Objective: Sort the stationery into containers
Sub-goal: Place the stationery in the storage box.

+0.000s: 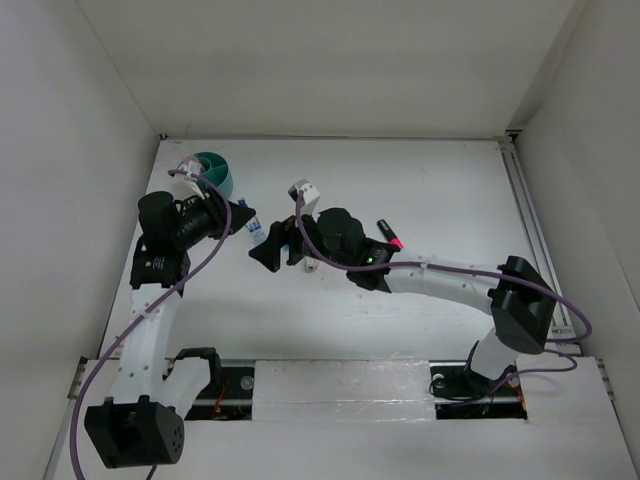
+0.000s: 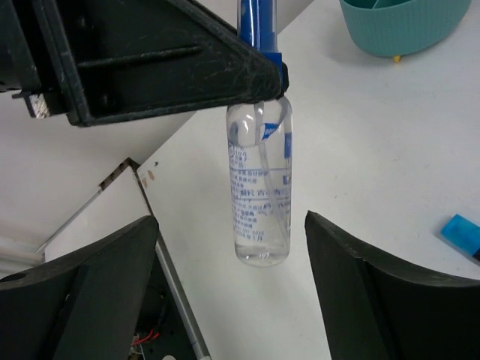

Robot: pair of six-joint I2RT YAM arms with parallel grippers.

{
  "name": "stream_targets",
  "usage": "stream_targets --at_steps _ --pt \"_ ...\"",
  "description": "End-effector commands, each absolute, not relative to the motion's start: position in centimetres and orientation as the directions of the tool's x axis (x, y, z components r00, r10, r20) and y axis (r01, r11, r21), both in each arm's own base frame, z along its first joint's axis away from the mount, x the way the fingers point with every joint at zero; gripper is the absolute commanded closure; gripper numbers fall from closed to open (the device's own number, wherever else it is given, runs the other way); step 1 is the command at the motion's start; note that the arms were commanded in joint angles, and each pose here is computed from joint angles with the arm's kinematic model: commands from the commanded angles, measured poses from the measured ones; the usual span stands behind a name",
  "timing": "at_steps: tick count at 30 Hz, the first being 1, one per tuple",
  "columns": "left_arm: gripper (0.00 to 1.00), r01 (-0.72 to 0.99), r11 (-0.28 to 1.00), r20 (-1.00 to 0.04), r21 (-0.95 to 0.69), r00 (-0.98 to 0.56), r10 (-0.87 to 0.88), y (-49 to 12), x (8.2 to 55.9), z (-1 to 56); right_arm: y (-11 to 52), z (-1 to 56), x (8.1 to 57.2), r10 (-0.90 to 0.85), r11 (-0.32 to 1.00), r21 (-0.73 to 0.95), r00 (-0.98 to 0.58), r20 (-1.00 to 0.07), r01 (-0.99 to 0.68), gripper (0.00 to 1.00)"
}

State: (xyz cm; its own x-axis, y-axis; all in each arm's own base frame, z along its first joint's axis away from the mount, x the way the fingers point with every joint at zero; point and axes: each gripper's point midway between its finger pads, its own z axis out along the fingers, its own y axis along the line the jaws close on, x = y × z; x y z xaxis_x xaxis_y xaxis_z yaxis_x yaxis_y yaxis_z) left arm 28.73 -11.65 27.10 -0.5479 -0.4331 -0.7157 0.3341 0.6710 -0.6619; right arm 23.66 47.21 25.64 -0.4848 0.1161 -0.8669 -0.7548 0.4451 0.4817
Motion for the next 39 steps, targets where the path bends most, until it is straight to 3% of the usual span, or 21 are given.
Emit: stream_targets --at_steps 1,4,8,13,23,31,39 --pt "1.0 0.332 0.735 -0.786 -0.591 -0.439 -0.434 -10.2 30.1 29.9 46.6 28.7 23.5 0.153 0.44 0.454 -0.433 -0.888 -0.775 0.14" --pt "1.0 0.231 0.811 -0.825 -0.537 -0.343 -0.449 -7.7 31.6 31.2 44.4 28.8 24.1 0.174 0.518 0.437 -0.41 -0.895 -0.735 0.0" --pt "1.0 0.114 0.859 -0.857 -0.499 -0.215 -0.469 -4.7 34.7 33.9 42.0 28.3 24.2 0.19 0.559 0.442 -0.411 -0.892 -0.702 0.0" --pt "1.0 -0.061 0.906 -0.898 -0.418 -0.125 -0.423 -0.6 42.4 37.9 40.3 27.3 23.1 0.187 0.552 0.467 -0.444 -0.876 -0.691 0.0" --pt "1.0 -0.059 0.975 -0.977 -0.213 0.005 -0.213 3.5 56.6 42.4 36.5 25.9 19.5 0.177 0.525 0.515 -0.505 -0.845 -0.677 0.0" --pt "1.0 -0.017 0.986 -0.985 -0.165 0.049 -0.164 9.0 58.3 40.5 34.9 24.1 16.6 0.139 0.486 0.535 -0.543 -0.828 -0.691 0.0" --pt "1.0 -0.064 0.996 -0.998 -0.055 -0.02 -0.056 12.4 58.5 36.8 34.3 24.3 14.6 0.127 0.428 0.55 -0.555 -0.822 -0.717 0.0"
